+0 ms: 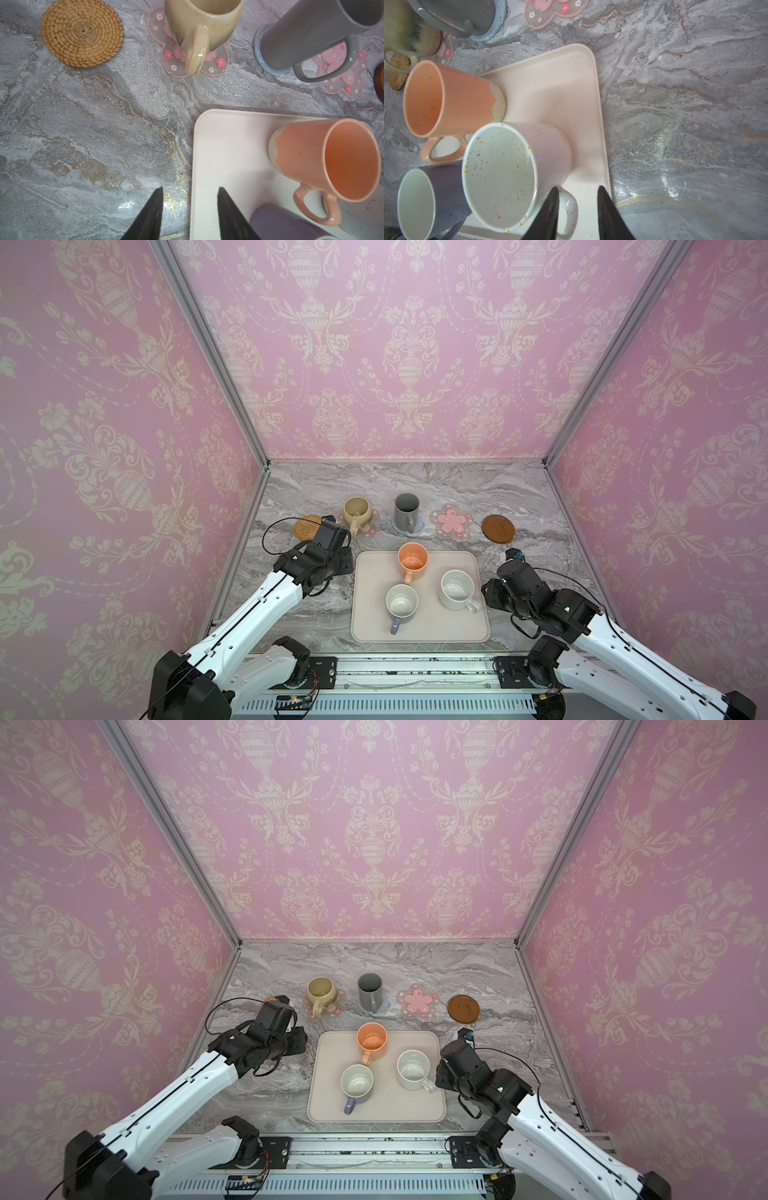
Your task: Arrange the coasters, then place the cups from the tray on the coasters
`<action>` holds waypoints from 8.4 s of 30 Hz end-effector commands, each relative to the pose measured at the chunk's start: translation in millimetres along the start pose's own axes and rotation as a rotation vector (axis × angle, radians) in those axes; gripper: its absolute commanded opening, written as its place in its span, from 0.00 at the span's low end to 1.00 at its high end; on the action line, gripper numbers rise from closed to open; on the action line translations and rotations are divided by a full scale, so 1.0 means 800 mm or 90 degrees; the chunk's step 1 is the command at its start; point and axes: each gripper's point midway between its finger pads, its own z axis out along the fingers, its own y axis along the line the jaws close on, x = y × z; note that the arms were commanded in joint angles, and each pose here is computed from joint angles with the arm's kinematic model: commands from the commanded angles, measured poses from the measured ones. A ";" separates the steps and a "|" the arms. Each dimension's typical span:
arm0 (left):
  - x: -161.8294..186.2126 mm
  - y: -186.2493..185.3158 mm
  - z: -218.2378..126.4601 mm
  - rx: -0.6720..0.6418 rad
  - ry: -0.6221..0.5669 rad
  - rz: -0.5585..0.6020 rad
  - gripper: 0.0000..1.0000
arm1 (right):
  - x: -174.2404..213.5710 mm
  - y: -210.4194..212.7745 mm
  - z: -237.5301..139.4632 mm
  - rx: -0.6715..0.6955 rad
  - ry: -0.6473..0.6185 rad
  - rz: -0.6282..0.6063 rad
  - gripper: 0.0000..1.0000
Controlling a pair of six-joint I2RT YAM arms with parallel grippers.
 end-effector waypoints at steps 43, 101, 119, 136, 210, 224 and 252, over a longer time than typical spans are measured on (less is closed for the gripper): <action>0.009 0.002 0.003 -0.012 0.019 0.010 0.46 | 0.051 0.051 0.030 -0.011 0.121 -0.240 0.31; 0.016 0.000 0.011 -0.004 0.025 0.002 0.46 | -0.032 0.033 -0.002 0.051 -0.042 -0.263 0.00; 0.013 0.002 0.009 -0.014 0.023 0.023 0.46 | -0.134 0.000 -0.005 0.082 -0.100 -0.185 0.00; 0.011 -0.005 0.025 -0.008 0.037 0.038 0.47 | -0.219 -0.048 0.022 0.132 -0.116 -0.139 0.00; -0.009 -0.016 0.026 0.017 0.025 0.009 0.48 | -0.215 -0.117 0.057 0.204 -0.033 -0.090 0.42; 0.002 -0.010 0.017 0.026 0.020 -0.005 0.48 | -0.192 -0.097 0.016 0.149 -0.070 -0.098 0.44; 0.007 -0.005 0.018 0.018 0.022 -0.006 0.48 | -0.212 -0.123 0.096 0.199 0.001 -0.083 0.11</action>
